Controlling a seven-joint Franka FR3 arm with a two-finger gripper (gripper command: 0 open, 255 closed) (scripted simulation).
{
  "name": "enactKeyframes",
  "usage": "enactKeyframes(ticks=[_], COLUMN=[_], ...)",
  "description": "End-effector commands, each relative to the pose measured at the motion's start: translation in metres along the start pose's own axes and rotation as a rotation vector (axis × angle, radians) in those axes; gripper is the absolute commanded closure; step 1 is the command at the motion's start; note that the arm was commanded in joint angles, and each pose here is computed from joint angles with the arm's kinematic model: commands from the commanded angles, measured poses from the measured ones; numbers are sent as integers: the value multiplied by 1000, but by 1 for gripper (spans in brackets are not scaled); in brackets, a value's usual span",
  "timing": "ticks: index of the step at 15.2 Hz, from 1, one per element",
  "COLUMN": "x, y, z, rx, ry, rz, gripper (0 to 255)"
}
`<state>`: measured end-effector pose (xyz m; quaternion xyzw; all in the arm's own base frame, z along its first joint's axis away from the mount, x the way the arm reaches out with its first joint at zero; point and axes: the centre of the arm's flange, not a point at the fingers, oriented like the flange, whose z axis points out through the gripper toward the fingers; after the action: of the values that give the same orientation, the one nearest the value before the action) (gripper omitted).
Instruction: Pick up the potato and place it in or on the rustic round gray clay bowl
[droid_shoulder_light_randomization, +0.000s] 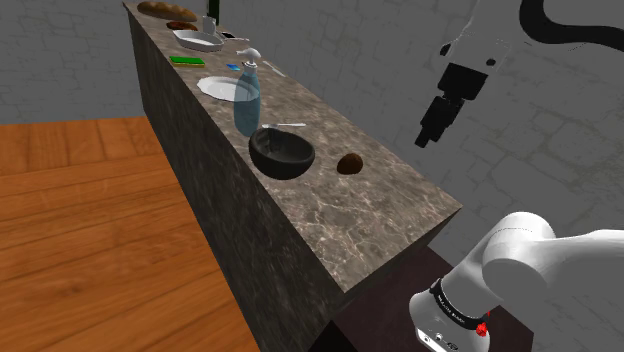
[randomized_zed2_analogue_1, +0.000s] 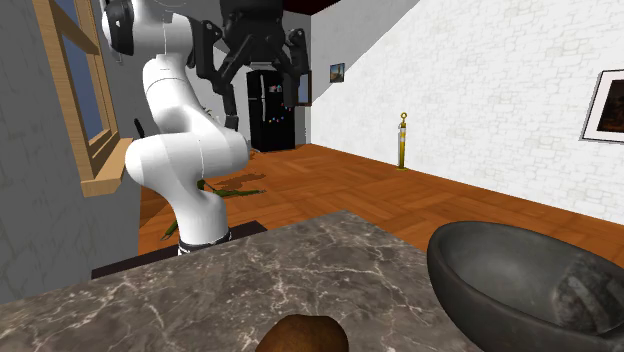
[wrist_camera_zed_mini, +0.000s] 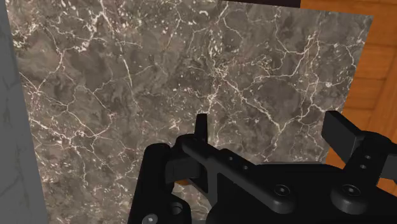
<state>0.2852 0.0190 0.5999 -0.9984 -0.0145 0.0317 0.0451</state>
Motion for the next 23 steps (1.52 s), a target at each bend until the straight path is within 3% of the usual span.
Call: enactKeyframes(ticks=[1,11,21,22,23], x=[0,98,190,197,197], y=[0,26,9,5,7], z=[0,80,170,179,184], rx=[0,-165,-330,-345,-345], ry=[0,-99,-198,-207,-207], rz=[0,-589,-1178,-1233,-1233], gripper=[0,0,0,0,0])
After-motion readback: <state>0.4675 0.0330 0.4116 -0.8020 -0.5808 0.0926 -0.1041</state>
